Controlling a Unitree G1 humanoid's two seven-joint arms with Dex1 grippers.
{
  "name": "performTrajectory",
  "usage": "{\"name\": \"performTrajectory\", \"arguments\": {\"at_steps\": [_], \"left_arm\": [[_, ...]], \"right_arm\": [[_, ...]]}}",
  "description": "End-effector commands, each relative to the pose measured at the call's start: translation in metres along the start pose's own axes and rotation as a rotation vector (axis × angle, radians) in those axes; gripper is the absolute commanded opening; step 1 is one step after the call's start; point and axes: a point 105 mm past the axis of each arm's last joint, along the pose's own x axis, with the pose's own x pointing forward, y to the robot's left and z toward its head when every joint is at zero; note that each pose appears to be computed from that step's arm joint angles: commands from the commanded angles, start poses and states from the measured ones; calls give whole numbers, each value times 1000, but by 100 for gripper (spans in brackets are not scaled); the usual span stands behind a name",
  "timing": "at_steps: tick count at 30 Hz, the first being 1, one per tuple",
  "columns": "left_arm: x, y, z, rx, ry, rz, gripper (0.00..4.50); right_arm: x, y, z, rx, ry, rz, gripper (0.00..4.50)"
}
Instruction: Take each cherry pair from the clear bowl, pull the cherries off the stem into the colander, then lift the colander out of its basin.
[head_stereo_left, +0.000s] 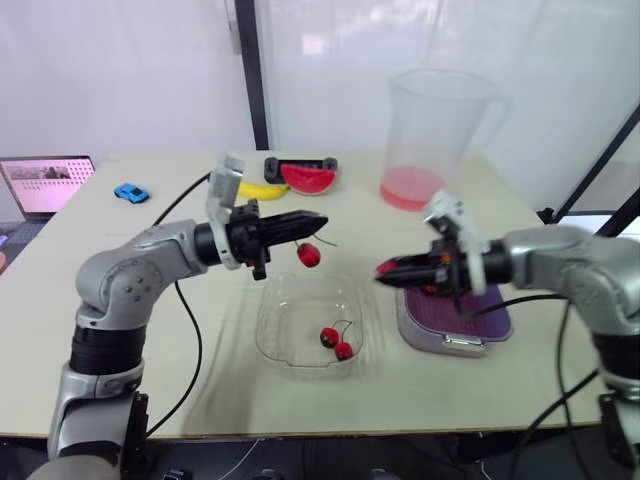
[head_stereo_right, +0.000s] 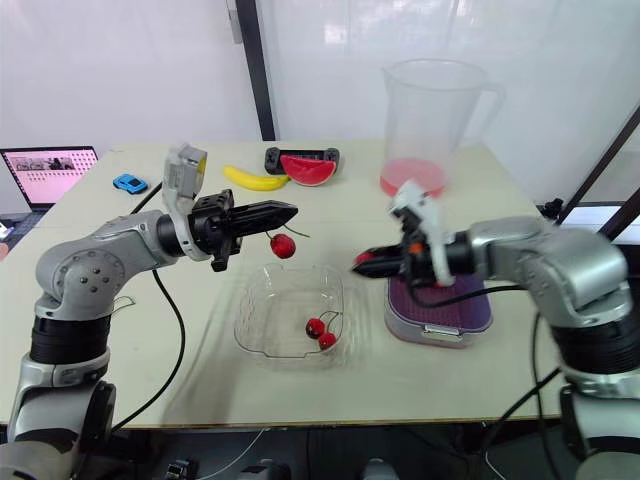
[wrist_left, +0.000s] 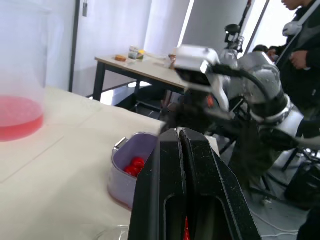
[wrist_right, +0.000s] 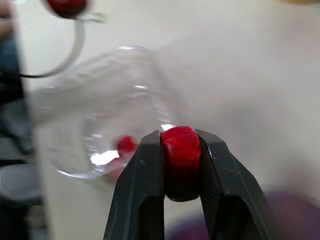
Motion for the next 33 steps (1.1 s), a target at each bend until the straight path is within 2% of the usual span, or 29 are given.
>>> {"name": "performTrajectory", "arguments": {"at_steps": [1,3,10,11,13,14,15,19,22,28,33], "left_arm": [[-2,-5,8,49,-25,-9,0],[-2,-4,6,52,-20,-7,0],[-2,-2,5,63,-21,16,0],[-1,-2,5,64,-22,19,0],[-1,-2,5,64,-24,21,0],[-1,-2,5,64,-26,23,0],[-1,-2,6,65,-28,24,0],[2,-1,10,65,-53,25,0],[6,0,14,61,-85,28,0],[17,-4,16,44,-112,-10,0],[22,-6,17,40,-116,-25,0]], "right_arm": [[-19,-26,-16,-126,124,-115,85],[-18,-31,-43,-195,239,-106,85],[-10,-33,-87,-233,354,-79,85],[-10,-34,-89,-226,356,-79,131],[-11,-33,-91,-215,360,-69,169],[-13,-32,-89,-214,357,-64,228],[-15,-32,-84,-216,346,-64,257],[-24,-30,-55,-203,272,-58,434],[-19,-15,-27,-161,158,11,443],[21,34,43,-56,-222,254,443],[57,54,57,-18,-299,319,443]]}}
